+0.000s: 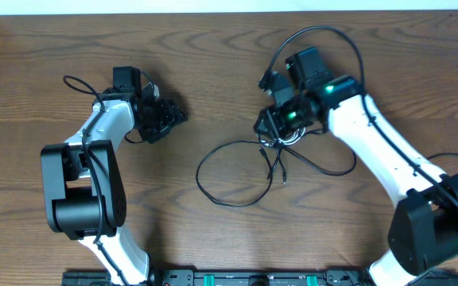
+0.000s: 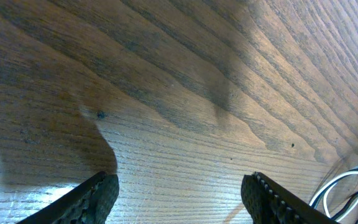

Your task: Untangle cables

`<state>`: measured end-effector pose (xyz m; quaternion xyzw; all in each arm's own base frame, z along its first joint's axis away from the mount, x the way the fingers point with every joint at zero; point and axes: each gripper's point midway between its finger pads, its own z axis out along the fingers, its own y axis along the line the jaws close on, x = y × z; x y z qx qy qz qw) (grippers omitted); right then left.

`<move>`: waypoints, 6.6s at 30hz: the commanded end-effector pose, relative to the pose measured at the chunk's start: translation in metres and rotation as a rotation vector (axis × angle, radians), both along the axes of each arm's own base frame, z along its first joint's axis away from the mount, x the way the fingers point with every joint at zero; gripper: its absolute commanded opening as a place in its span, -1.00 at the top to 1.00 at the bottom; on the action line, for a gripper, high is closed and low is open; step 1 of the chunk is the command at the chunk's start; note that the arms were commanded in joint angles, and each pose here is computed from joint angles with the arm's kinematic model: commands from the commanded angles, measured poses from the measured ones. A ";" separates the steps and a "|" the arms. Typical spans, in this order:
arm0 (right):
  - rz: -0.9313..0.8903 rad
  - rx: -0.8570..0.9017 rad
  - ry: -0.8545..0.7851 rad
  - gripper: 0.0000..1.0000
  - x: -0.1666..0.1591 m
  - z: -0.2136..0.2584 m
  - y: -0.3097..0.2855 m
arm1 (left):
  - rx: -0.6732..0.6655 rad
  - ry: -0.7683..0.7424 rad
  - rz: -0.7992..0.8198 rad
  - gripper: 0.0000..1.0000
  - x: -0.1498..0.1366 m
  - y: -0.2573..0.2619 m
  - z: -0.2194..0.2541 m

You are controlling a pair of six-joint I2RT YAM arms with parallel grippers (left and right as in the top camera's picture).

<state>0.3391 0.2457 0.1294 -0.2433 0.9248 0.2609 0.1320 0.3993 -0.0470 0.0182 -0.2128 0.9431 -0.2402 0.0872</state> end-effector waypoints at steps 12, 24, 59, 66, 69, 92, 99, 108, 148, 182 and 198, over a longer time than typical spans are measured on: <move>-0.176 -0.421 -0.010 0.28 -0.009 -0.046 -0.060 | -0.008 0.008 -0.009 -0.39 -0.003 -0.001 -0.003; -0.201 -0.484 -0.048 0.26 -0.002 -0.046 -0.072 | -0.008 0.008 -0.009 -0.38 -0.003 -0.001 -0.003; -0.090 0.124 0.074 0.98 0.002 -0.020 -0.025 | -0.007 0.008 -0.009 -0.38 -0.003 -0.001 -0.003; -0.034 0.468 0.120 0.98 0.007 0.026 -0.023 | -0.007 0.008 -0.009 -0.38 -0.003 -0.001 -0.003; 0.031 0.633 0.112 0.98 0.007 0.055 -0.022 | -0.007 0.008 -0.009 -0.38 -0.003 -0.001 -0.003; 0.042 0.934 0.164 0.98 0.035 0.131 -0.039 | -0.263 -0.267 -0.352 -0.46 -0.001 -0.051 0.052; 0.040 0.934 0.167 0.93 0.035 0.131 -0.039 | -0.229 -0.394 -0.555 -0.47 -0.020 -0.067 0.083; -0.063 0.865 0.315 0.78 0.025 0.108 -0.022 | -0.179 -0.383 -0.700 -0.49 -0.036 -0.100 0.073; -0.231 0.394 0.157 -0.23 0.029 0.013 -0.045 | -0.075 -0.398 -0.788 -0.53 -0.037 -0.111 0.063; -0.509 0.054 -0.001 0.52 0.083 -0.061 -0.060 | -0.074 -0.400 -0.787 -0.54 -0.037 -0.111 0.063; -0.517 0.016 0.008 0.55 0.080 -0.071 -0.059 | -0.074 -0.401 -0.787 -0.55 -0.037 -0.111 0.063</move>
